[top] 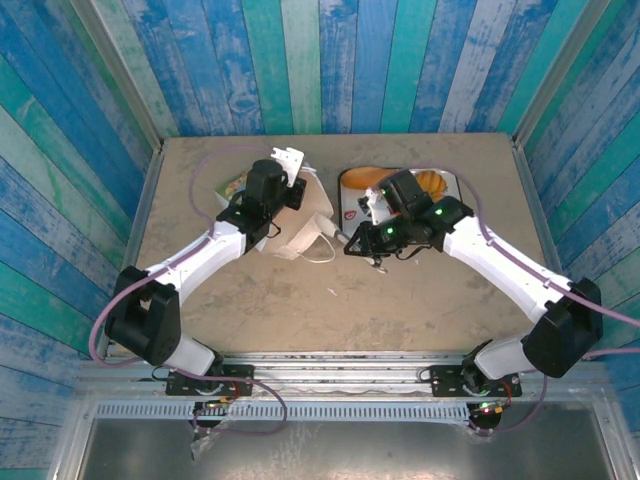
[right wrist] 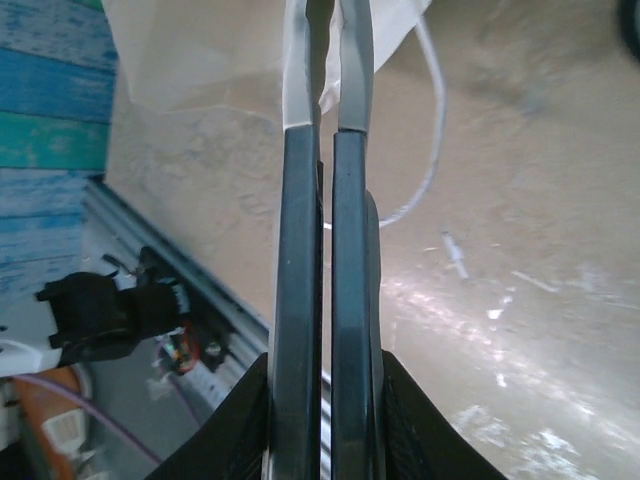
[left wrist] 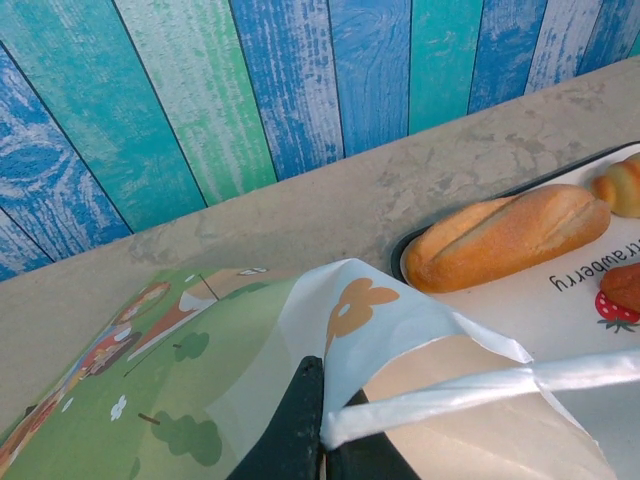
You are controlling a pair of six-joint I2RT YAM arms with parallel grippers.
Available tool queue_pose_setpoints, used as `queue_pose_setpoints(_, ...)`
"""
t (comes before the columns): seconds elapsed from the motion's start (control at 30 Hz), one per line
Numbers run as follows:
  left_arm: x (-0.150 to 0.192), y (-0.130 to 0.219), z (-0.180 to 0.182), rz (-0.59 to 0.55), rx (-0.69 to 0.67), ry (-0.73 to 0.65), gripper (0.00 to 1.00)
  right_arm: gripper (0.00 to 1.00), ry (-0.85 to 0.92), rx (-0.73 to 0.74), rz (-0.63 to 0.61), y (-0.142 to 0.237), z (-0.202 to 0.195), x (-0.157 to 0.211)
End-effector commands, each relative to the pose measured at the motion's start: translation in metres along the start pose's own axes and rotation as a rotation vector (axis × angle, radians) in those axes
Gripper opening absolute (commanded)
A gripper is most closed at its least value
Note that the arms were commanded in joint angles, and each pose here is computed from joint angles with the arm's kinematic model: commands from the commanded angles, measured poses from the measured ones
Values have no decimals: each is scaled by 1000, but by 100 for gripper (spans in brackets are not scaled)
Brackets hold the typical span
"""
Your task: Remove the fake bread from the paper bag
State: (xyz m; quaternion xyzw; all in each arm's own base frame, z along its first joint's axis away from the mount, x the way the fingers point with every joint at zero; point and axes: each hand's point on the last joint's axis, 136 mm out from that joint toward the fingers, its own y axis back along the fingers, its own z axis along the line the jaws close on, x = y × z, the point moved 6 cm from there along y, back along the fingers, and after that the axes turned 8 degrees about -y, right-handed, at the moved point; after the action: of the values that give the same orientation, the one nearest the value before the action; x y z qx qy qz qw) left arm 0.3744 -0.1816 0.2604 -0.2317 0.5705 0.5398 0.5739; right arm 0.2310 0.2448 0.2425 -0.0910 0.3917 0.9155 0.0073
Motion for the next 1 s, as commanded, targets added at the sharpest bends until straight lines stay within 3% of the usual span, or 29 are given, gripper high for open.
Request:
queue_pose_setpoints(0.0, -20, 3, 5, -89, -20, 41, 0, 26, -42, -181, 28, -22, 15, -9)
queue_pose_setpoints(0.63, -9, -4, -9, -77, 29, 128, 0, 29, -175, -211, -71, -82, 14, -69)
queue_pose_setpoints(0.97, 7, -8, -12, -34, 29, 123, 1, 31, -194, -193, -105, -90, 15, -84)
